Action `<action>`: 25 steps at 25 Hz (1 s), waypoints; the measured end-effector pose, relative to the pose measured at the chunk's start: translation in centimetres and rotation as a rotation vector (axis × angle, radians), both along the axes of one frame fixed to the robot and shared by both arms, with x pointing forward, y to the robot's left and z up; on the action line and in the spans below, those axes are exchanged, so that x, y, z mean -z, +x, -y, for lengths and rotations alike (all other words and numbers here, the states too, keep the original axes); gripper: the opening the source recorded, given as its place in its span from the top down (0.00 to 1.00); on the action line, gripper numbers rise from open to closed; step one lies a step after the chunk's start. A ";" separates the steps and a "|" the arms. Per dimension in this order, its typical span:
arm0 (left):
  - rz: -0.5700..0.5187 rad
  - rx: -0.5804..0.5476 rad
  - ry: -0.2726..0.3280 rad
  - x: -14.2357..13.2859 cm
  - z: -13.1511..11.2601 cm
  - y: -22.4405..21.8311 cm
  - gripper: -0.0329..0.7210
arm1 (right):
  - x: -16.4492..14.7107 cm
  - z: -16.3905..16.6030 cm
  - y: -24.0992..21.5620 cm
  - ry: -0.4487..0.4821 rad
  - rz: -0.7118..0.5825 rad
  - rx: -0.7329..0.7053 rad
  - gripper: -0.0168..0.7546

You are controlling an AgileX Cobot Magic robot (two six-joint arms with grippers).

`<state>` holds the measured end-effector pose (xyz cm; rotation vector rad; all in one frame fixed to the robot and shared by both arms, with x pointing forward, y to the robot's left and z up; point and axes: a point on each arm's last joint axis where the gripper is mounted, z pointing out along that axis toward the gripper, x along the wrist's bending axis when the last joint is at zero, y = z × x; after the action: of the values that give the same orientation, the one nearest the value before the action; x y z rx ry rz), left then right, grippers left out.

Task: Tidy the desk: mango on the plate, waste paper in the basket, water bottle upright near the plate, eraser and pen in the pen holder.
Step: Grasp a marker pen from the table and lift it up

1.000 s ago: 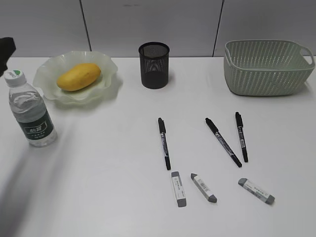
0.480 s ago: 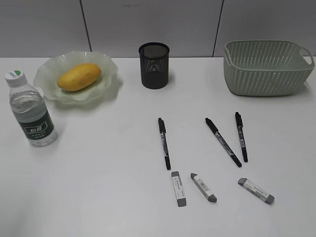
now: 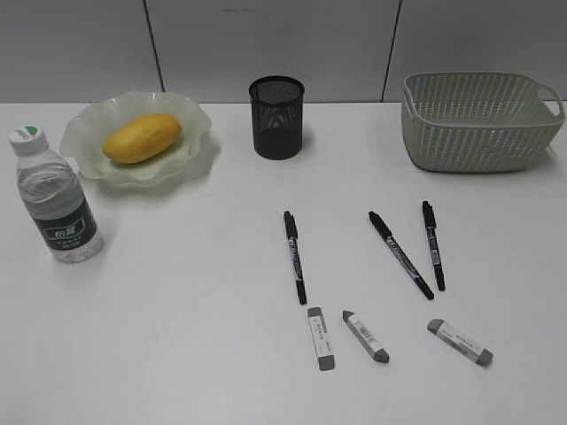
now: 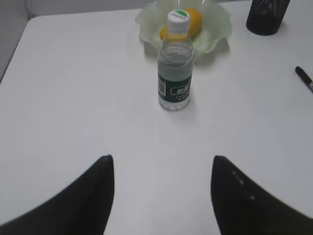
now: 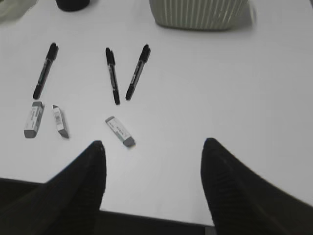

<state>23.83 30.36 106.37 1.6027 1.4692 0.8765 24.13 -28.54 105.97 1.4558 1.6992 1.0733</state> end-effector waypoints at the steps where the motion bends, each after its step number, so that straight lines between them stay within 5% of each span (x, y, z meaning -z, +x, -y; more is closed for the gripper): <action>1: 0.030 0.001 -0.005 0.0 -0.1 -0.5 0.35 | -0.1 0.0 0.8 0.000 -0.042 -0.001 0.35; 11: 0.053 0.005 -0.015 0.1 0.0 -0.9 0.36 | 1.4 -1.0 16.7 0.058 -0.538 0.022 0.35; 18: 0.053 0.005 -0.015 0.1 0.0 -0.9 0.36 | 7.9 -3.9 30.8 0.057 -0.809 0.010 0.35; 25: 0.053 0.005 -0.015 0.1 0.0 -0.9 0.36 | 13.8 -7.9 39.0 -0.045 -0.956 0.015 0.35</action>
<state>22.89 30.41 106.32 1.5605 1.4310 0.8966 63.16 -20.68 92.14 2.1253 2.2828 0.2875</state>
